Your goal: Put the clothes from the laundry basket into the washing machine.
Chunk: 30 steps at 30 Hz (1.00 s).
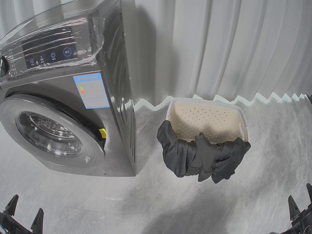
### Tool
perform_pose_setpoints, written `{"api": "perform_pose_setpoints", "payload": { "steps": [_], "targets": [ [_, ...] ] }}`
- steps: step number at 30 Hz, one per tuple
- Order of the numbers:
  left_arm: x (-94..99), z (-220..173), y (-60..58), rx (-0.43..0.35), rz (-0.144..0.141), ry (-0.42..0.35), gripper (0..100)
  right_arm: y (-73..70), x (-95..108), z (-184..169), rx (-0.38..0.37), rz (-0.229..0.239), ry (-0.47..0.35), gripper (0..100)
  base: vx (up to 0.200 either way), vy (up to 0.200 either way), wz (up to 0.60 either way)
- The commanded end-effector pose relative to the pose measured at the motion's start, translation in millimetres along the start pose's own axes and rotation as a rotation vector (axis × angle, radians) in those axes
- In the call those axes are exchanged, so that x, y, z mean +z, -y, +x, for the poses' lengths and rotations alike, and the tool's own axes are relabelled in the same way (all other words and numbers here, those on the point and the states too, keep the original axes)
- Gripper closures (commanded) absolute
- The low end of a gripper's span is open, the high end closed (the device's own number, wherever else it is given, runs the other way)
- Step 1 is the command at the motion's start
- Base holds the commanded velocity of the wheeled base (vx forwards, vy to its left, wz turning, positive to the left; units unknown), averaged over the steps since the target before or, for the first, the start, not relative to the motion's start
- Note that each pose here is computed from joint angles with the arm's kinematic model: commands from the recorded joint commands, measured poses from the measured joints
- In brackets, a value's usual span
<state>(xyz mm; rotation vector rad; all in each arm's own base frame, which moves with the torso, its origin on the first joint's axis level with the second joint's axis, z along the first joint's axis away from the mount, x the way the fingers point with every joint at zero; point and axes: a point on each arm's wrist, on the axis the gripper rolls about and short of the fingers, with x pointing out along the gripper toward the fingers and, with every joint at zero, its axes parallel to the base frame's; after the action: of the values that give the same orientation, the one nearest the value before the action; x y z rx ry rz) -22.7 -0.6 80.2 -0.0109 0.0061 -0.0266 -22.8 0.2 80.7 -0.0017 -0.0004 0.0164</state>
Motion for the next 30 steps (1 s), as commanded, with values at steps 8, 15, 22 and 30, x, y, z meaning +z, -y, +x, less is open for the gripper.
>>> {"api": "perform_pose_setpoints", "payload": {
  "steps": [8, 15, 22, 30],
  "targets": [
    [-4.9, -0.1, 0.0, 0.001, -0.001, 0.000, 0, 0.0, -5.2, 0.0, 0.000, 0.000, 0.000, 0, 0.000, 0.200, 0.00],
    [-4.9, -0.1, 0.0, 0.001, -0.003, 0.000, 0, 0.0, -5.4, 0.0, 0.000, 0.000, -0.002, 0, 0.000, 0.200, 0.00],
    [-4.9, -0.1, 0.0, 0.001, -0.003, 0.000, 0, 0.0, -5.2, 0.0, -0.001, 0.000, 0.000, 0, 0.000, 0.200, 0.00],
    [-4.9, -0.1, -0.1, 0.002, -0.001, 0.000, 0, 0.0, -5.2, 0.0, 0.000, 0.000, 0.000, 0, 0.000, 0.200, 0.00]
  ]
}}
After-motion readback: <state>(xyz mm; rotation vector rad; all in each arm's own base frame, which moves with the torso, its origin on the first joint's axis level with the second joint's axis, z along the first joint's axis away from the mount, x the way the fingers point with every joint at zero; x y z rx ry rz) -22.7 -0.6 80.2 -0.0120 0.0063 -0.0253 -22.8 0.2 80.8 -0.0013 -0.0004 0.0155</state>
